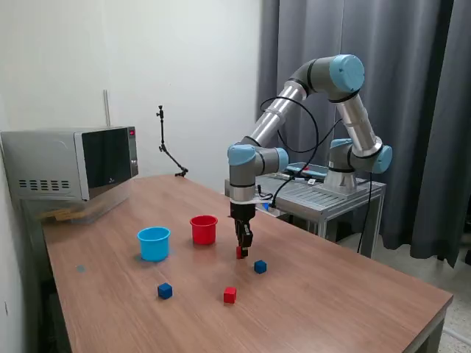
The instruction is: Place red objects in the red bin, and blue objects in the blue bin.
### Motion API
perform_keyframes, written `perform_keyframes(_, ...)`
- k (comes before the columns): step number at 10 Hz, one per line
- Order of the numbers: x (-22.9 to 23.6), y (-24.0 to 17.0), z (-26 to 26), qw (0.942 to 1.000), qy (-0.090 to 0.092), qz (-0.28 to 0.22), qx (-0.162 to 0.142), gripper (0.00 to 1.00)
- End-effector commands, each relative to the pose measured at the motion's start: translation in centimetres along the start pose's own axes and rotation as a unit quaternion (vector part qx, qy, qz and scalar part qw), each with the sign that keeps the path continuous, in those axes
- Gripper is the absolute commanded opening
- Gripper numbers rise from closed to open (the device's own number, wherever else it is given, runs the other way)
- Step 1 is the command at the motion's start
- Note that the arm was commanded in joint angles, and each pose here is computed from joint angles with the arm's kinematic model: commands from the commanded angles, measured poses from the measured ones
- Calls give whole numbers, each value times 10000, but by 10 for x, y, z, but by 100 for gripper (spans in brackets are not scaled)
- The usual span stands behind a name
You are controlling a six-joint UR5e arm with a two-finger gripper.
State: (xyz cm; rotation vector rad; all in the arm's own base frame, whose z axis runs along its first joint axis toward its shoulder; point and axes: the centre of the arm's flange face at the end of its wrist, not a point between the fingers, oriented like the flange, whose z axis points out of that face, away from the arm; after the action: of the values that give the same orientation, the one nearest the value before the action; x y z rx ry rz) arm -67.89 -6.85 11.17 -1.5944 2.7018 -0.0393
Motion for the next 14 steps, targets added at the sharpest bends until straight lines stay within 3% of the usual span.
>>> perform_keyframes(1, 0, 7, -32, 9997, 77, 5, -248, 0)
perform_keyframes(3, -11, 28, -86, 9972, 94, 87, -739, 0)
perform_keyframes(5, -36, 50, -106, 9952, 109, 304, -922, 0)
perform_keyframes(7, -68, 68, -107, 9943, 89, 563, -897, 0)
perform_keyframes(9, -87, 67, -94, 9956, -189, 700, -596, 0)
perform_keyframes(14, -113, 70, -90, 9942, -234, 914, -526, 0)
